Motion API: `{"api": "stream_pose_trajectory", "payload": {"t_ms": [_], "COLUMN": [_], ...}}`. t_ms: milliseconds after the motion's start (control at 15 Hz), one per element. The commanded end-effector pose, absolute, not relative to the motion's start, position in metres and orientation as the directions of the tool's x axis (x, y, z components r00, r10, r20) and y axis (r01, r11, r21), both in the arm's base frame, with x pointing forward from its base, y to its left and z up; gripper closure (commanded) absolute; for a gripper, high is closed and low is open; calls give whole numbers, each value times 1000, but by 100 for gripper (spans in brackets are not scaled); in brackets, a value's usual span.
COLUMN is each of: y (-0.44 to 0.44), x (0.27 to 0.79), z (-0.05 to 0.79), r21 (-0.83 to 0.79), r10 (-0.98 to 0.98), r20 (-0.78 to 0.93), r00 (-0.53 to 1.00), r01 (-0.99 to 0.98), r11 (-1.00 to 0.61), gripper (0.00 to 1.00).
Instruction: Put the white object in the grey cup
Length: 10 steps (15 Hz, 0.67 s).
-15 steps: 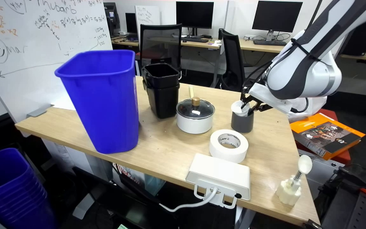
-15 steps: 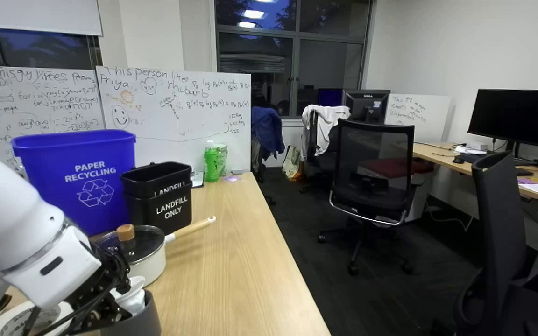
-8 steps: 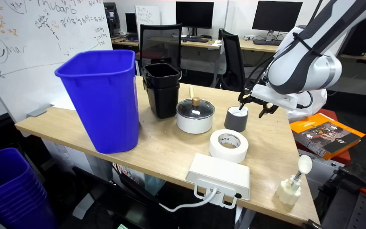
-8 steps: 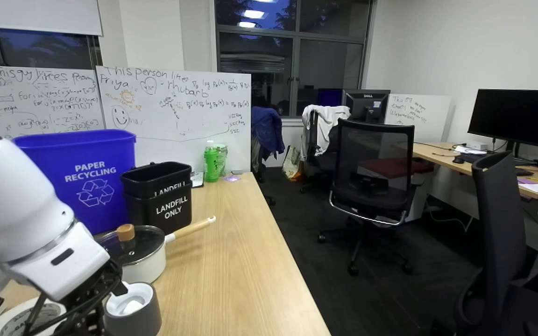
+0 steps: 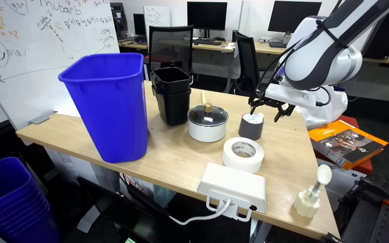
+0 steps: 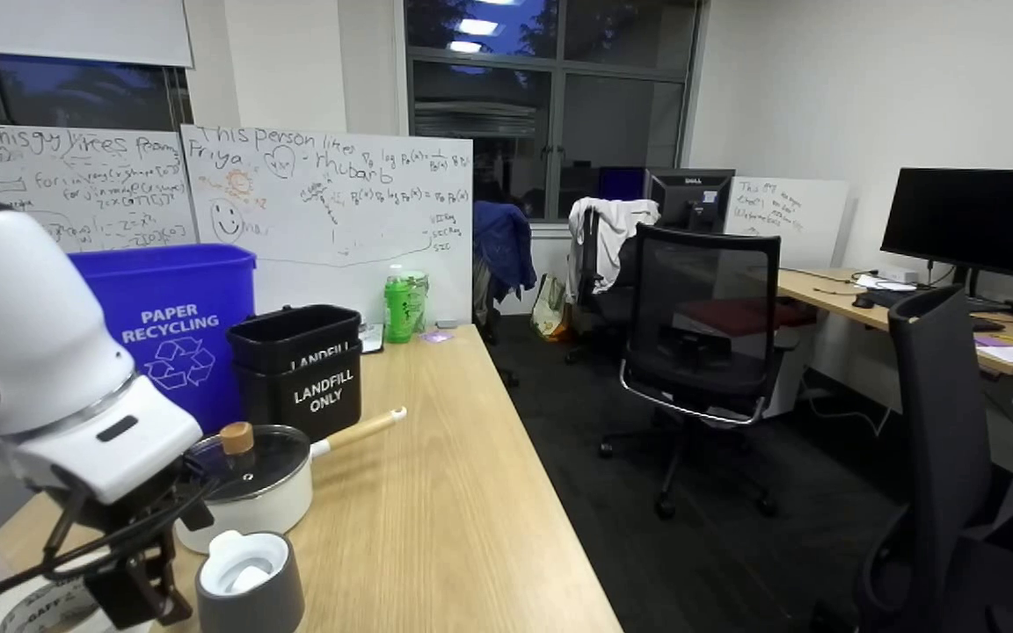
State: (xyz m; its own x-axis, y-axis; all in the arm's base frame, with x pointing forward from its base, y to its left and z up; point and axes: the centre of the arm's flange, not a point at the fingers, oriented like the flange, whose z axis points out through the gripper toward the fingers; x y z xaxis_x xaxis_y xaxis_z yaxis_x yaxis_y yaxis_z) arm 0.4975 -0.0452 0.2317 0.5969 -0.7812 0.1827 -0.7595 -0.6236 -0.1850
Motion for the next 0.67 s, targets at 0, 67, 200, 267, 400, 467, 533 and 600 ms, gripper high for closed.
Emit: {"api": "stream_pose_trajectory", "payload": {"t_ms": [0,67,200,267,400,467,533,600], "y": [-44,-45,-46,-46,-46,-46,-46,-46], "x": [498,497,497,497,497,497,497,497], "z": [235,235,234,234,234,234,234,234], "r21": [-186,-184,-181,-181,-181,-181,-181,-181], "r10": [-781,-782,-783,-783,-783,-783,-783,-783], "r20": [177,175,173,173,173,173,173,173], "r00": [599,598,598,598,598,598,598,598], "r01": [-759,-760,-762,-762,-762,-762,-762,-762], "r11": [-624,-623,-622,-622,-622,-622,-622,-622], "gripper": [0,0,0,0,0,0,0,0]}}
